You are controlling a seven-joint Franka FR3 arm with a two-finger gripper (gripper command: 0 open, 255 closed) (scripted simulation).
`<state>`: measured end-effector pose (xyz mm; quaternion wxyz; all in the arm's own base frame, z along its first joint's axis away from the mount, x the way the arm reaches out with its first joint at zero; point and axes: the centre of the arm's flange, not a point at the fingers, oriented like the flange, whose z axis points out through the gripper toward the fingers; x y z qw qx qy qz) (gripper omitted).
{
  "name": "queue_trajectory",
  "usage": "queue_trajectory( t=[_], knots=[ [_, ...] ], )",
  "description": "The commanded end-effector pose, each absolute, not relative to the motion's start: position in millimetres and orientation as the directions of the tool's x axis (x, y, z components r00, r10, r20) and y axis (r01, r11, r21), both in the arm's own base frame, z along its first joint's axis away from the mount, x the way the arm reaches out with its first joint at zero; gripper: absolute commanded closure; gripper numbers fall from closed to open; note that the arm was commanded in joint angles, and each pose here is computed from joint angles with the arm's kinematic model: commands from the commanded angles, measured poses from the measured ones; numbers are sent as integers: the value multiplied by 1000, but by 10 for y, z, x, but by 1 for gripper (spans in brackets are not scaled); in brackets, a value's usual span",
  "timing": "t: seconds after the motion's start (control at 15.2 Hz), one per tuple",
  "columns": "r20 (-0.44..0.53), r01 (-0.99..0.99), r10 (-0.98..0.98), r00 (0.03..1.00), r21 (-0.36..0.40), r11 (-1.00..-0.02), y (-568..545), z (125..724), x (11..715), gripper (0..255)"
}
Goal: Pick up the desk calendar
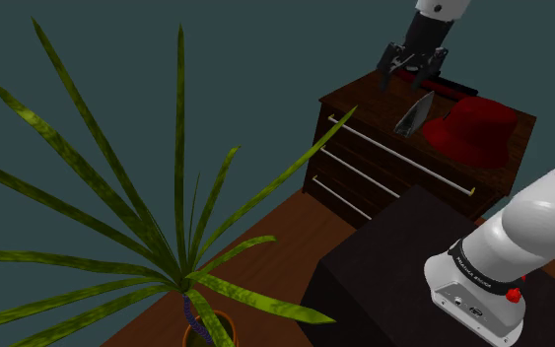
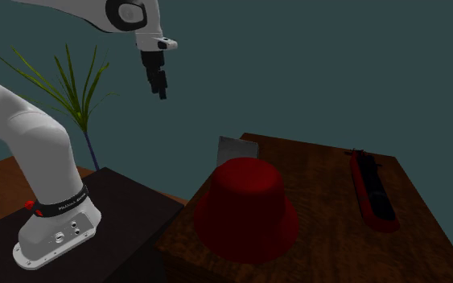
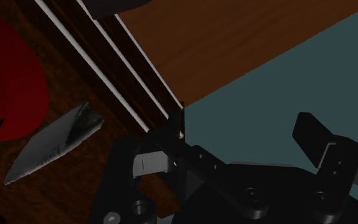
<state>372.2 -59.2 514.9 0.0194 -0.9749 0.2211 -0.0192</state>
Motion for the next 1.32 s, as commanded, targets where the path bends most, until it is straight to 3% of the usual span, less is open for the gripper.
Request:
queue_trajectory(
  t=[0.0, 0.59, 1.25],
  knots=[
    [39, -513, -515, 856, -48, -857, -778, 5042, 3847, 0],
    [72, -811, -813, 577, -62, -581, -1750, 4579, 4114, 0],
    [98, -982, -983, 157, -91, -166, -2864, 4080, 3946, 0]
  ],
)
